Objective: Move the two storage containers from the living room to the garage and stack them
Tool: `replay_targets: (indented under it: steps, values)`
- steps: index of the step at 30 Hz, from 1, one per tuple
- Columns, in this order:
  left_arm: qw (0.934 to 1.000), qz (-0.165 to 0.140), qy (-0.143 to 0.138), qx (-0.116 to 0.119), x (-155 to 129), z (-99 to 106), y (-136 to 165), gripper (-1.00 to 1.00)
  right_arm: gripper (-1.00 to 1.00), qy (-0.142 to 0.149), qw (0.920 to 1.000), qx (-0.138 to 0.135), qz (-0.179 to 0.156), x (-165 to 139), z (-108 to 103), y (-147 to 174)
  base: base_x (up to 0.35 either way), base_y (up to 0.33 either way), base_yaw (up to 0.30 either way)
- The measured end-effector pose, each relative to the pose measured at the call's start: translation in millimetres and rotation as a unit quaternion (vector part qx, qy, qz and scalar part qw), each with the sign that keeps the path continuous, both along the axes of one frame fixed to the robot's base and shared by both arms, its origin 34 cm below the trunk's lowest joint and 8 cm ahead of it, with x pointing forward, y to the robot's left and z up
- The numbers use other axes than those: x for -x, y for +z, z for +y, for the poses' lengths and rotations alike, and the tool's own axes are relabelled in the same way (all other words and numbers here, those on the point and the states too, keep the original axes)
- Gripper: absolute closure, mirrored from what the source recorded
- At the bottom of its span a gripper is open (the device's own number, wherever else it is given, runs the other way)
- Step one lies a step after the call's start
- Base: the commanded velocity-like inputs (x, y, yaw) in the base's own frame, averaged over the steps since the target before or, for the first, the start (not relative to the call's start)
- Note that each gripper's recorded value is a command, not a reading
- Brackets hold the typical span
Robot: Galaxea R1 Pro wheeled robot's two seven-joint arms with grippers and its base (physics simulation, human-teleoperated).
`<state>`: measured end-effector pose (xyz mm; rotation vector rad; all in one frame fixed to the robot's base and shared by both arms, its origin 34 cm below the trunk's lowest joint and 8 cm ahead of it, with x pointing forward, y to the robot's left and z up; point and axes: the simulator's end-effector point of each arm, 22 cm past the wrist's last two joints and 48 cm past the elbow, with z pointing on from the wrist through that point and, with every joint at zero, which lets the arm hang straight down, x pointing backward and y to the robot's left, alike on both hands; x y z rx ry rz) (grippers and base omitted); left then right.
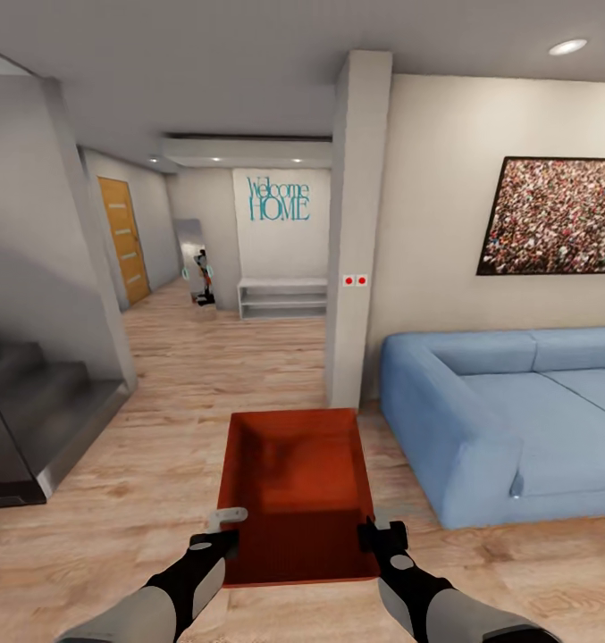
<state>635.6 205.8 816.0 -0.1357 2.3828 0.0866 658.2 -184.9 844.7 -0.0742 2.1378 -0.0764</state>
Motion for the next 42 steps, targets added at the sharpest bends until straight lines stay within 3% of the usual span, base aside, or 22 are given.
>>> replay_targets:
  steps: [23, 34, 42]
  values:
    - [1.0000, -0.004, 0.003, 0.002, -0.3, -0.3, 0.3, 1.00, 1.00, 0.002, 1.0000, 0.002, -0.003, -1.7, 0.0, 2.0, 0.000, 0.000, 0.273]
    - [1.0000, -0.005, 0.004, 0.003, 0.2, -0.4, 0.1, 1.00, 1.00, 0.004, 1.0000, 0.003, -0.004, -2.1, 0.0, 2.7, 0.037, 0.000, 0.025]
    - [1.0000, -0.005, 0.004, 0.003, 0.4, -0.4, 0.3, 1.00, 1.00, 0.004, 1.0000, 0.003, -0.004, -1.7, -0.1, 2.8, 0.268, 0.000, 0.000]
